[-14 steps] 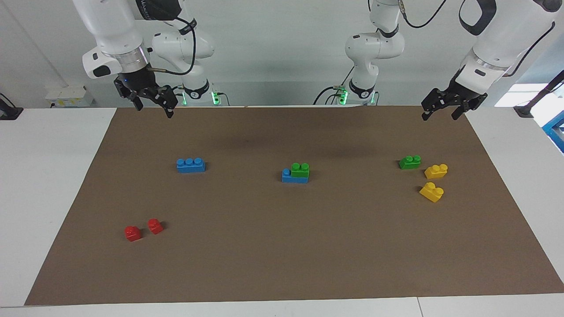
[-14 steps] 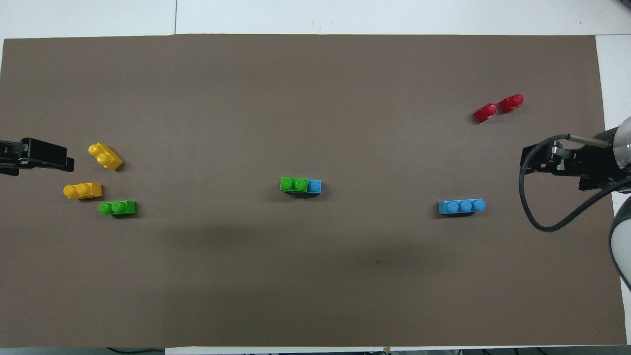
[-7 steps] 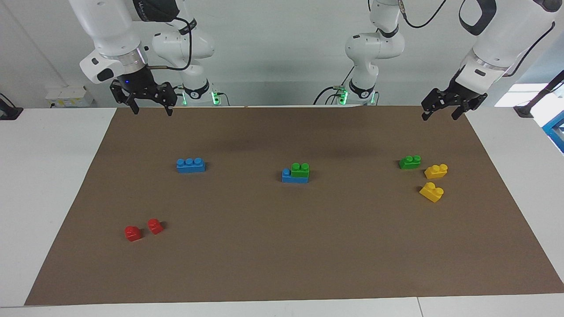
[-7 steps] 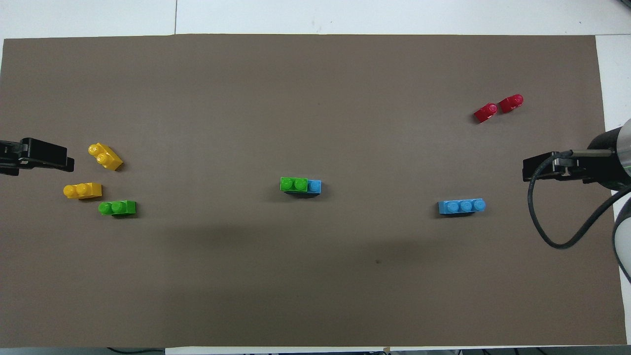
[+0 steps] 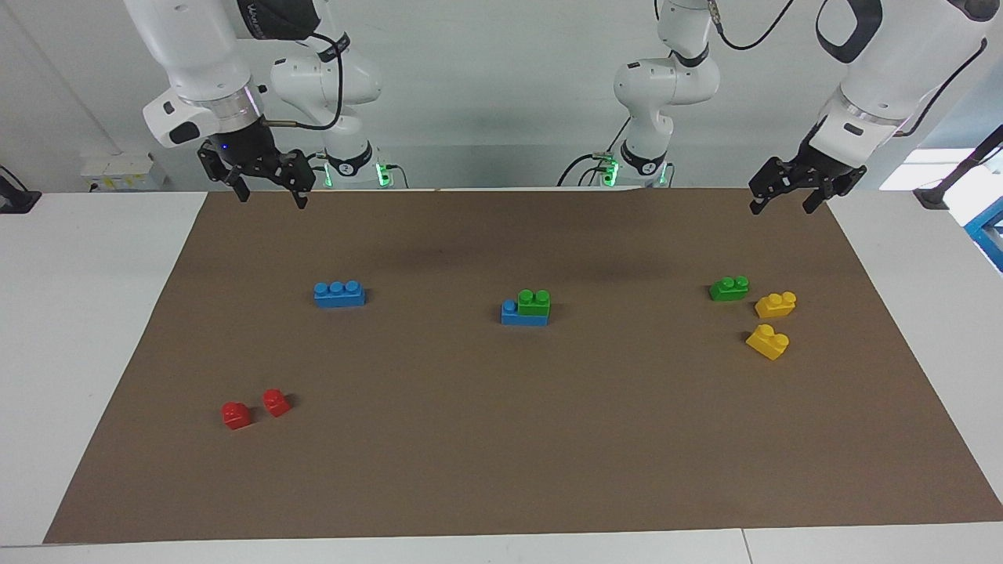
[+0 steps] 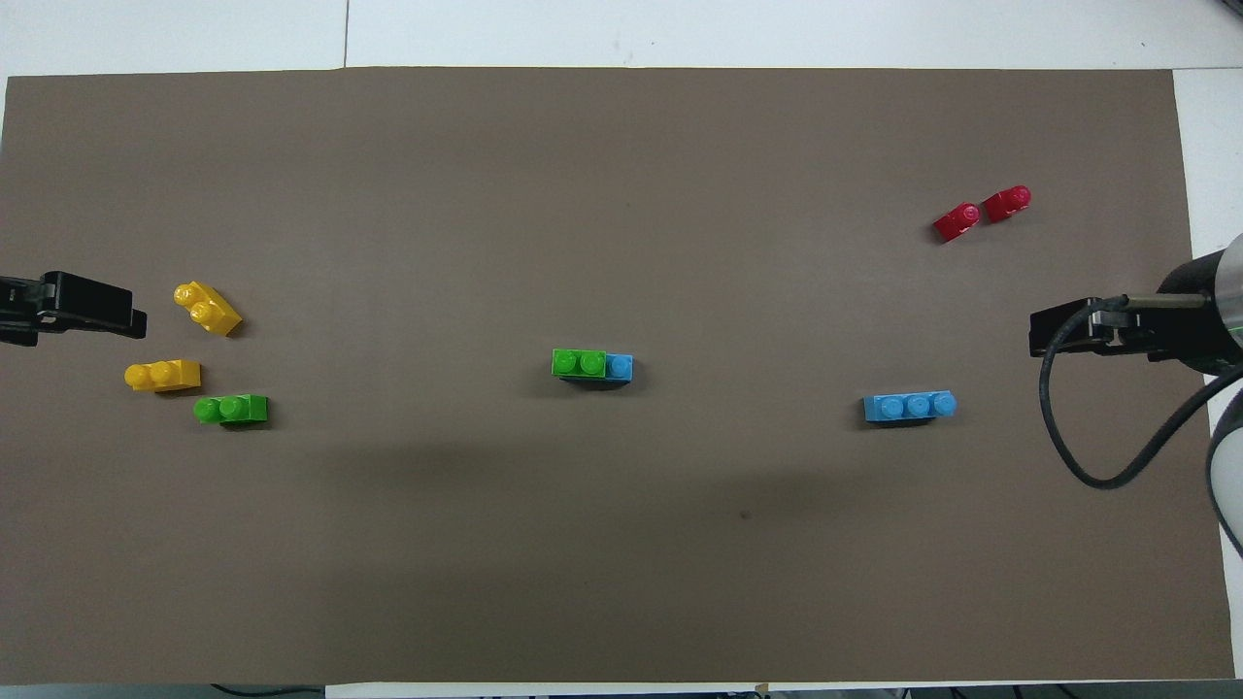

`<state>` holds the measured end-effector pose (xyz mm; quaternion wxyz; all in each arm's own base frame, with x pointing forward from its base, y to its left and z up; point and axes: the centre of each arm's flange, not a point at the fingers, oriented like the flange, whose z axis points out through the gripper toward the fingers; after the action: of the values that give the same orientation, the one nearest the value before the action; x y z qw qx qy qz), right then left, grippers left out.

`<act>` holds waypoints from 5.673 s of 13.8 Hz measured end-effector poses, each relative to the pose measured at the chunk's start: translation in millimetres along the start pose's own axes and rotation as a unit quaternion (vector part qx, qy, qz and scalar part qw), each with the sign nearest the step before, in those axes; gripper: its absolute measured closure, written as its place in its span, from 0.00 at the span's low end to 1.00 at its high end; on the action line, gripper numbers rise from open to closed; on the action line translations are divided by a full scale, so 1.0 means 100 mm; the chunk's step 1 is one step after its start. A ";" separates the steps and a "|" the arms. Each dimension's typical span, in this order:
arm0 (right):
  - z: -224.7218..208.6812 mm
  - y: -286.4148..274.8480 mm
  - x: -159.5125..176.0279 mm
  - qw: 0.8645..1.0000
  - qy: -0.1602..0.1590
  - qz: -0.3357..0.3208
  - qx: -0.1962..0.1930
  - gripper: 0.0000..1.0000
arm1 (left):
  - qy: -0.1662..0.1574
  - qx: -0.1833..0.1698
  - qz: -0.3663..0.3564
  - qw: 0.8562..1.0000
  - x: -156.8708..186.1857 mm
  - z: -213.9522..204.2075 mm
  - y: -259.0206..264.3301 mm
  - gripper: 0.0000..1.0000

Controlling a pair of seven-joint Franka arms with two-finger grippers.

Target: Remove green block with left arm and hold with right

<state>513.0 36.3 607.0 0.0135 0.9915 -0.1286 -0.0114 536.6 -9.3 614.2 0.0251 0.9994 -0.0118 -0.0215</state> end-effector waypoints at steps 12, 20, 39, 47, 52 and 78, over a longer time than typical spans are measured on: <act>0.84 -1.22 -0.08 0.860 -0.126 0.487 0.092 0.02 | 0.004 0.003 -0.296 0.955 -0.06 0.27 0.94 0.00; 1.52 -1.85 -0.06 0.776 -0.216 0.573 0.153 0.01 | 0.024 -0.021 -0.582 0.813 -0.40 0.69 1.90 0.00; 2.80 -2.53 -0.59 0.753 -0.193 0.607 0.167 0.00 | 0.017 -0.043 -0.747 0.664 -0.27 2.26 3.13 0.00; 3.18 -2.77 -0.67 0.749 -0.189 0.605 0.192 0.00 | 0.015 -0.042 -0.750 0.660 -0.28 2.54 3.25 0.00; 3.30 -2.81 -0.67 0.753 -0.172 0.602 0.200 0.00 | 0.014 -0.039 -0.753 0.656 -0.32 2.75 3.39 0.00; 3.32 -2.86 -0.68 0.792 -0.156 0.550 0.214 0.64 | 0.014 -0.035 -0.738 0.674 -0.39 2.87 3.51 0.65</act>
<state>511.7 321.7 268.2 -0.2151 0.7158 -0.6518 -0.1287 477.1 -373.0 347.0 0.0365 0.6814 0.7307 -0.0191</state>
